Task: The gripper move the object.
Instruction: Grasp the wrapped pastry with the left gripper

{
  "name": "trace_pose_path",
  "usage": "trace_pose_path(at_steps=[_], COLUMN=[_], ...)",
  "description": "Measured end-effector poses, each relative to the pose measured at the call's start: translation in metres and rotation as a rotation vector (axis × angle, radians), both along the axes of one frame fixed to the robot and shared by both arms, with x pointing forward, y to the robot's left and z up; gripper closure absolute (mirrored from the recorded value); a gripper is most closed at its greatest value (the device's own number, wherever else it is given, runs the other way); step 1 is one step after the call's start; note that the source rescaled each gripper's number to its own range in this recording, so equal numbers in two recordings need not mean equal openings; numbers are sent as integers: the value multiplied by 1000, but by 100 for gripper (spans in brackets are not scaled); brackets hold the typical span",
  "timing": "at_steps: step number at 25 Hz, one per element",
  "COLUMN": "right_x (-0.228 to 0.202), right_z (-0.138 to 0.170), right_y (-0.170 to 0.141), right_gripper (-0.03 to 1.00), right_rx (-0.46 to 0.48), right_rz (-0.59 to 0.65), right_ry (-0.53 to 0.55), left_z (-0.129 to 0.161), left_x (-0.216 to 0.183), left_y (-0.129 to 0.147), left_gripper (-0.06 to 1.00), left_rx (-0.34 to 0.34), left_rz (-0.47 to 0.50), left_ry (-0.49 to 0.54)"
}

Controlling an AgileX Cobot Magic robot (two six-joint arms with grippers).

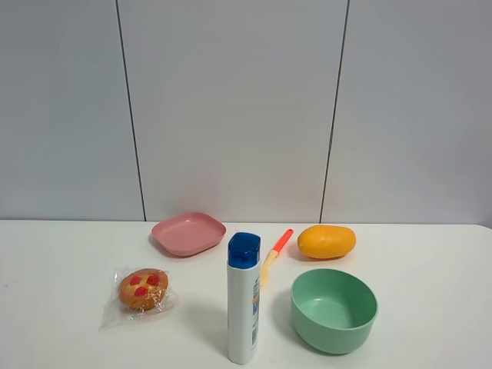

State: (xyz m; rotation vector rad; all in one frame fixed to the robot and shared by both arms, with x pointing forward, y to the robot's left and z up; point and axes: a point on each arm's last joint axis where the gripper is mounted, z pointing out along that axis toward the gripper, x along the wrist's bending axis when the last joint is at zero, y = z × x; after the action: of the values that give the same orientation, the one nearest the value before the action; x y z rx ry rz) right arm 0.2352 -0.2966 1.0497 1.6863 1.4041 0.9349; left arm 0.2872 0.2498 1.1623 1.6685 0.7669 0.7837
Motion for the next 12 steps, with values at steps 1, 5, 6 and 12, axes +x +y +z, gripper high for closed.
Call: trace_pose_path(at_steps=[1,5,6,12], right_x=[0,0,0,0], right_z=[0,0,0,0], right_y=[0,0,0,0], right_gripper=[-3,-3,-3,-3], right_rx=[0,0,0,0], right_rz=[0,0,0,0], right_ry=[0,0,0,0], left_z=[0,-1,-2,-9], left_x=[6,35,43,99], left_y=[-1,-3,-4,3], left_gripper=[9,9,9,9], left_rx=[7,15,13,19], left_rz=[-17,-74,-83,-28], left_ry=[1,8,14,48])
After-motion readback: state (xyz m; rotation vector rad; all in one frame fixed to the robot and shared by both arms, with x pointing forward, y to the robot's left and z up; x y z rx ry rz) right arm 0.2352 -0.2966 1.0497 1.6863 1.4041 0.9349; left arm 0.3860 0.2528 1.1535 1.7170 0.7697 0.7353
